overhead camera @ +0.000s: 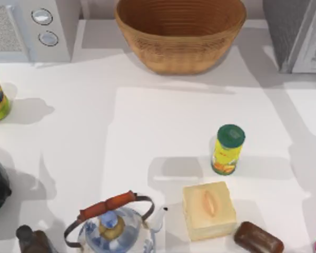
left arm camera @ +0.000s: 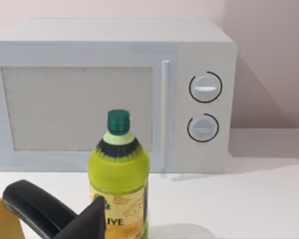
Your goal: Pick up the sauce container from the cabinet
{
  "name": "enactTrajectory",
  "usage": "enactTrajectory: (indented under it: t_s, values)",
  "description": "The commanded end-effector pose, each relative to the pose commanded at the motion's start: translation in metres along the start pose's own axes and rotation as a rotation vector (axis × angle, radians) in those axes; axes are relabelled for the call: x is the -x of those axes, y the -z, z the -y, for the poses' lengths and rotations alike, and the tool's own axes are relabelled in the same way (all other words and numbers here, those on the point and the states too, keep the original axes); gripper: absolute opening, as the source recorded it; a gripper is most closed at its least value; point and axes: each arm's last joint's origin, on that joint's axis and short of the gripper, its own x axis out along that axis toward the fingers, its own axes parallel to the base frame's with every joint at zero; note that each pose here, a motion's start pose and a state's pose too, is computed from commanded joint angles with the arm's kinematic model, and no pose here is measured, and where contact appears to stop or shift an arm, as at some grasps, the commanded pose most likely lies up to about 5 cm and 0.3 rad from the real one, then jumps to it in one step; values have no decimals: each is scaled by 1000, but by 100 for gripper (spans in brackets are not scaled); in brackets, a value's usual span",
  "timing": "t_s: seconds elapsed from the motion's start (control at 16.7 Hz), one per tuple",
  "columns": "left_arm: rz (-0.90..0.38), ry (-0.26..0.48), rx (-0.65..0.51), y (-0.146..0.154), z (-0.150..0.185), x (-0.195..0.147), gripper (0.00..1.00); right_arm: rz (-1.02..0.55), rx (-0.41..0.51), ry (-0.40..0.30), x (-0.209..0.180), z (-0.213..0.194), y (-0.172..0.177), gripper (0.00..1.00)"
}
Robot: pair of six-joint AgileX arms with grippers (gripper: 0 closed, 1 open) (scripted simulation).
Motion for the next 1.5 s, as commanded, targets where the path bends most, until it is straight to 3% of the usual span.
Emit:
enactTrajectory:
  t_s: [0.54,0.72,1.14,1.5]
  values:
    - [0,0,0,0,0,0,100,-2,-2,-5,6,-3,-2,0]
    - [0,0,0,0,0,0,100,-8,-1,-7,41,-10,-18,0]
    - [0,0,0,0,0,0,100,5,-5,-3,168,-3,-58,0]
    - [0,0,0,0,0,0,100,6,-7,-1,181,0,-61,0]
